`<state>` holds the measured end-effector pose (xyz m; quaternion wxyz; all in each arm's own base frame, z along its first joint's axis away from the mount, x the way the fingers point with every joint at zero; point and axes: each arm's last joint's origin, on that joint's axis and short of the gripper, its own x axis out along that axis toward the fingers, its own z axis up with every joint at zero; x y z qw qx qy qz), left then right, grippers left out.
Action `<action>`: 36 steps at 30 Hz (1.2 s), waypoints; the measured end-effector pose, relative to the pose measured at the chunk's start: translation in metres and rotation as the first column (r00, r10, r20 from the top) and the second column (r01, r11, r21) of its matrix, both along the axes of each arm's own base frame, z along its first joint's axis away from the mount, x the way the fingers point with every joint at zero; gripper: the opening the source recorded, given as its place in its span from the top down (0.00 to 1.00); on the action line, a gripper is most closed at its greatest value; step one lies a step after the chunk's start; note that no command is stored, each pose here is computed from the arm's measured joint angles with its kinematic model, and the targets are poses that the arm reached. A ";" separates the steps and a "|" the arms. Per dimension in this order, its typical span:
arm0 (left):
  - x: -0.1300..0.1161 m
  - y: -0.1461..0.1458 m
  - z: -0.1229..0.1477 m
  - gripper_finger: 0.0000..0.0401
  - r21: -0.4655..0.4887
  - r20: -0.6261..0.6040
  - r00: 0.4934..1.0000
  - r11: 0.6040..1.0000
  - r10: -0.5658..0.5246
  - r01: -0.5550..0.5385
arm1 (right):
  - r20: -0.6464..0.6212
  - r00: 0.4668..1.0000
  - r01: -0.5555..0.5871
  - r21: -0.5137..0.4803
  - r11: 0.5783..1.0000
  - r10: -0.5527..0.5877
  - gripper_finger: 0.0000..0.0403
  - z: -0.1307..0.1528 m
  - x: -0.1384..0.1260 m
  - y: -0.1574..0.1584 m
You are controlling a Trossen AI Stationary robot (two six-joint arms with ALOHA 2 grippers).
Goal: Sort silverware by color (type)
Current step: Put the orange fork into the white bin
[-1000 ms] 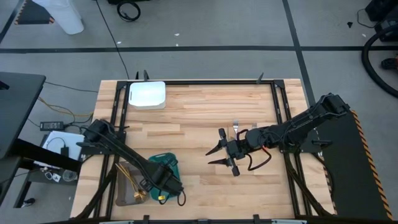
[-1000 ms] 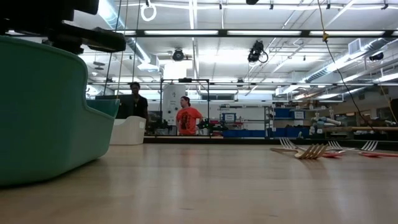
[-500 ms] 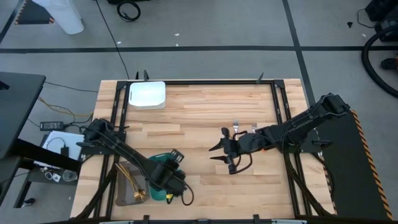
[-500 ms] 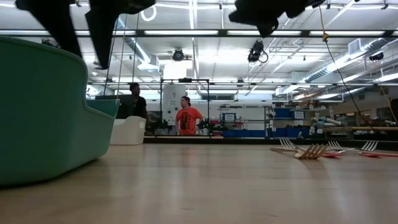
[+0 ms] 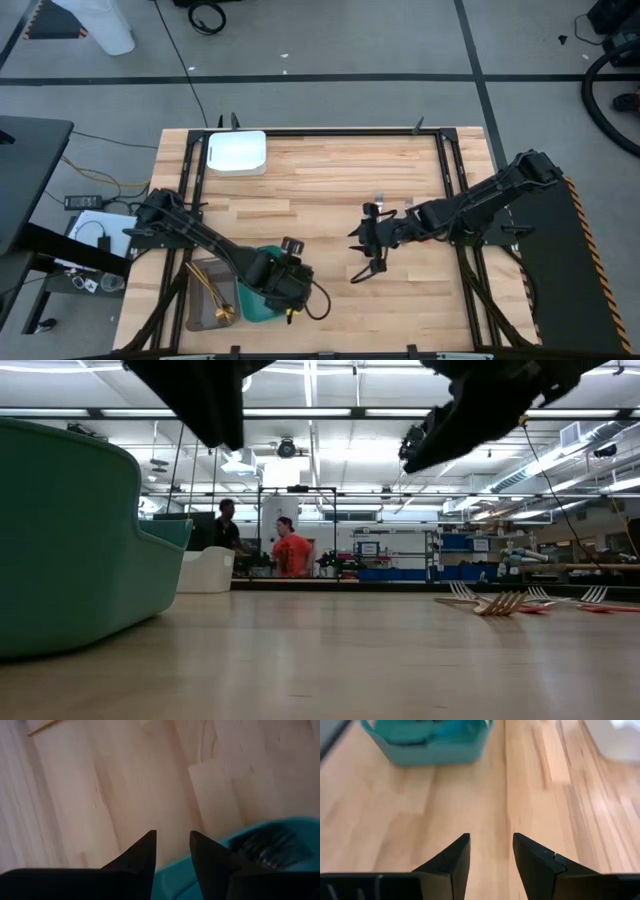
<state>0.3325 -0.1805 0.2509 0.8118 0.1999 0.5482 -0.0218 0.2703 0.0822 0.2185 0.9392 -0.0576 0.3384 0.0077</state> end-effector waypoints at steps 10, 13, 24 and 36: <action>0.003 -0.008 0.003 0.69 0.089 0.060 0.988 0.987 -0.141 0.136 | -0.249 0.964 0.101 0.011 0.995 -0.095 0.60 -0.017 -0.016 -0.013; 0.007 -0.004 0.001 0.69 0.098 0.070 0.986 0.985 -0.149 0.142 | -0.302 0.946 0.122 -0.001 0.992 -0.117 0.60 -0.020 -0.020 -0.016; 0.005 0.010 -0.019 0.69 0.102 0.086 0.986 0.986 -0.144 0.135 | -0.477 0.852 0.224 -0.045 0.974 -0.218 0.60 -0.028 -0.036 -0.028; -0.001 0.017 -0.036 0.69 0.065 0.194 0.973 0.991 -0.126 0.116 | -0.627 0.624 0.539 -0.087 0.838 -0.467 0.60 -0.032 -0.054 -0.053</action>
